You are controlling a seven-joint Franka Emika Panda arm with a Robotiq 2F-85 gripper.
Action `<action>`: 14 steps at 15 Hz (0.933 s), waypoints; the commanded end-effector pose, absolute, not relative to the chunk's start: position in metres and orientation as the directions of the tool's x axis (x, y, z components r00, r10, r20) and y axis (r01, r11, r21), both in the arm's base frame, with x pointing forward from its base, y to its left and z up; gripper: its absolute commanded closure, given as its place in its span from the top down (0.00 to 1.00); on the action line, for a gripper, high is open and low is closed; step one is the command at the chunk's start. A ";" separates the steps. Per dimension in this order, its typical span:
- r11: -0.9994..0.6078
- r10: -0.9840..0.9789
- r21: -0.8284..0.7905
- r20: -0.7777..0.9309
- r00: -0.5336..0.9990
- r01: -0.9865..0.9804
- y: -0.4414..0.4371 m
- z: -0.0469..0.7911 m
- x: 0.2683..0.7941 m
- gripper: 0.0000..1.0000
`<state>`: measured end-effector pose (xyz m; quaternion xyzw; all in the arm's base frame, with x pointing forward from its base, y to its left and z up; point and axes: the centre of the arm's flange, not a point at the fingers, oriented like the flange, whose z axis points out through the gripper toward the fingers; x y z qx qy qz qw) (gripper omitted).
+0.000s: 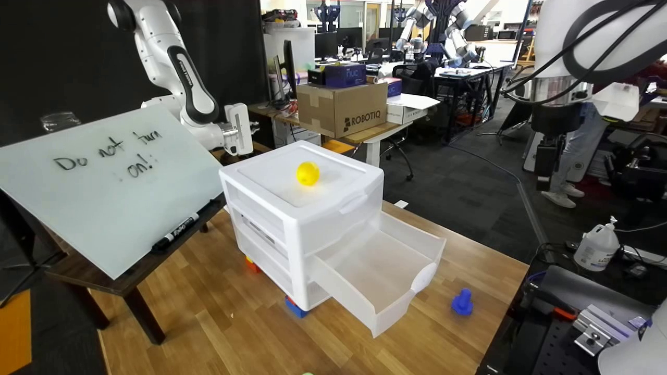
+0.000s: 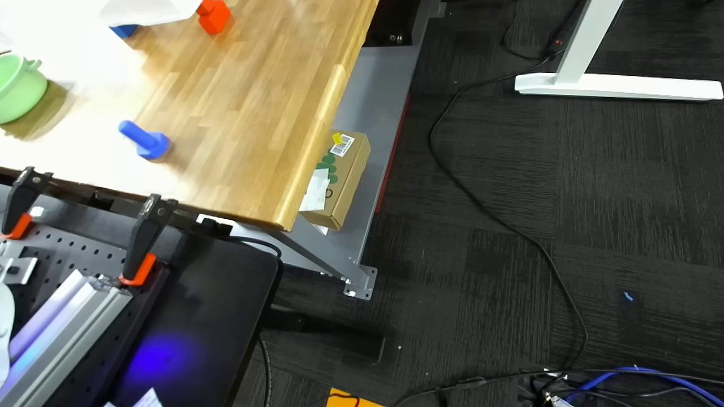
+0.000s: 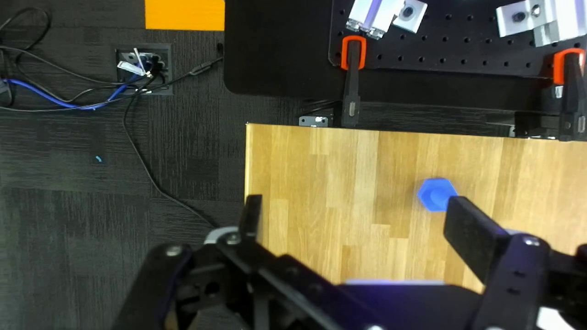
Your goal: Put the yellow object in the open drawer and then close it
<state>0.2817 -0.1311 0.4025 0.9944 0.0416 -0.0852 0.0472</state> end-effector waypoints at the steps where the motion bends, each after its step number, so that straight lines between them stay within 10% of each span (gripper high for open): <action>1: -0.981 0.098 0.143 -0.228 0.969 0.132 -0.121 0.427 0.305 1.00; 14: -0.967 0.151 0.169 -0.221 0.964 0.191 -0.091 0.445 0.333 1.00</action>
